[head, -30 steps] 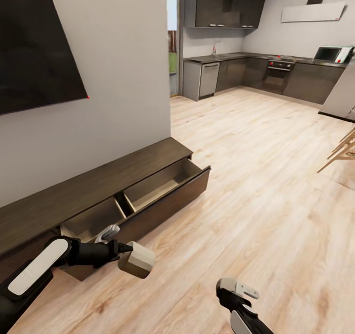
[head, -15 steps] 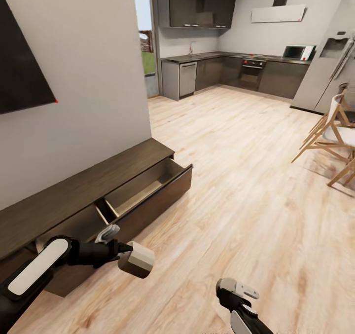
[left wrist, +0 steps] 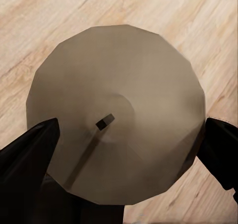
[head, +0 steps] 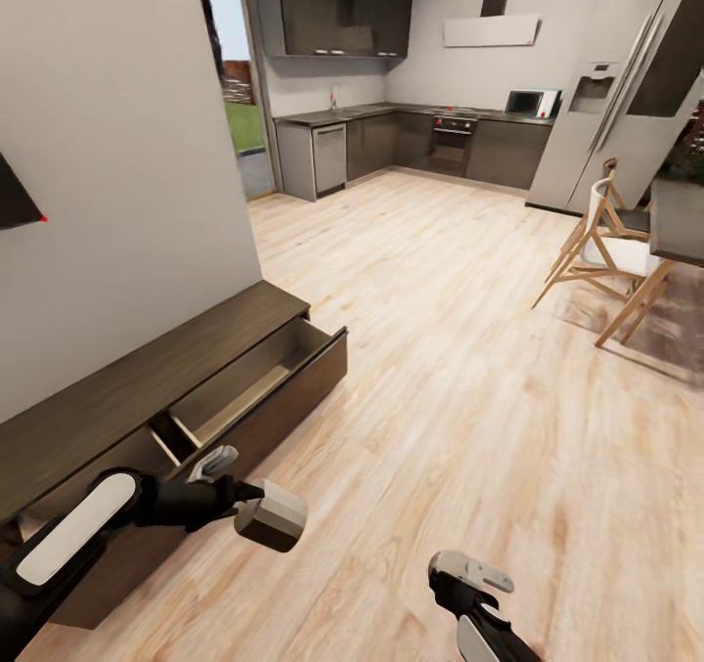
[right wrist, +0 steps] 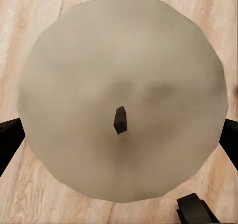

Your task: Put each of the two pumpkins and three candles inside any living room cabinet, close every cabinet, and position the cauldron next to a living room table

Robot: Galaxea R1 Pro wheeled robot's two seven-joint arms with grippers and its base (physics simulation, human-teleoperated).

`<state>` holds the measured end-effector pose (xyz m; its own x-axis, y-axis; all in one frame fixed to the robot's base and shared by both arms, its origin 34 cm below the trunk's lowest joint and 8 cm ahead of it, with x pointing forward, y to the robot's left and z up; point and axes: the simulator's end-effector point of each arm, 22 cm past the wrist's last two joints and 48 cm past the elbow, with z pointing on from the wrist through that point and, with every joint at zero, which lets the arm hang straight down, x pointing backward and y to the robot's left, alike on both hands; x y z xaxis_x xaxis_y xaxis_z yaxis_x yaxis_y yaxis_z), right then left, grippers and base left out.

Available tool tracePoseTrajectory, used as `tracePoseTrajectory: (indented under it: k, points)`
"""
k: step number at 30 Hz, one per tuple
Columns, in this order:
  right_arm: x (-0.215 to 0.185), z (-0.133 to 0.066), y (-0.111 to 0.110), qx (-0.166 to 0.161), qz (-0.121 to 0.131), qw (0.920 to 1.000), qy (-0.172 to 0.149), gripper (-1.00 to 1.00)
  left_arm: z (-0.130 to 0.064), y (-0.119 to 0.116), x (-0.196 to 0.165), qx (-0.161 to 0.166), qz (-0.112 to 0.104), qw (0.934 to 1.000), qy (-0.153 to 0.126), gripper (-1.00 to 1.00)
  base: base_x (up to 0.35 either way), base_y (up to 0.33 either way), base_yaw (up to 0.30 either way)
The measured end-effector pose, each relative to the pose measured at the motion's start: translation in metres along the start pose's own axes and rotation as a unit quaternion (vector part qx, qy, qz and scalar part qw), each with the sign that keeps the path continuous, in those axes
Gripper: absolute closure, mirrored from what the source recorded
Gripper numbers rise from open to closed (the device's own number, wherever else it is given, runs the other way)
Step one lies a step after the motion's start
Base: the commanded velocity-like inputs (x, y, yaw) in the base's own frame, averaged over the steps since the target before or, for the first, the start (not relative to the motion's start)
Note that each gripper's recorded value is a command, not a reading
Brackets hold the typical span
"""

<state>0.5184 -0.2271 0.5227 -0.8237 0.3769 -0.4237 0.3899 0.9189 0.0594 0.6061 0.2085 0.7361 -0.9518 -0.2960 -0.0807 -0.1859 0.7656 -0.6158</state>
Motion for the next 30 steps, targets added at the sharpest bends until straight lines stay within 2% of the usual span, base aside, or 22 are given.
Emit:
tracePoseTrajectory:
  k: [9, 16, 30]
  points:
    - [-0.006, -0.012, 0.001, 0.0, 0.0, 1.0, 0.0, 1.0, -0.011, -0.008, -0.001, 0.0, 0.0, 1.0, 0.0, 1.0, 0.0, 0.0, -0.259]
    - [0.002, -0.02, -0.011, 0.013, 0.0, 0.9999, 0.006, 1.0, -0.018, -0.014, 0.0, -0.001, 0.0, 1.0, 0.001, 1.0, 0.0, 0.0, -0.259]
    - [-0.003, -0.038, -0.012, 0.014, -0.001, 0.9999, 0.007, 1.0, -0.03, -0.019, 0.002, -0.006, -0.009, 0.9999, 0.005, 1.0, 0.0, 0.0, -0.259]
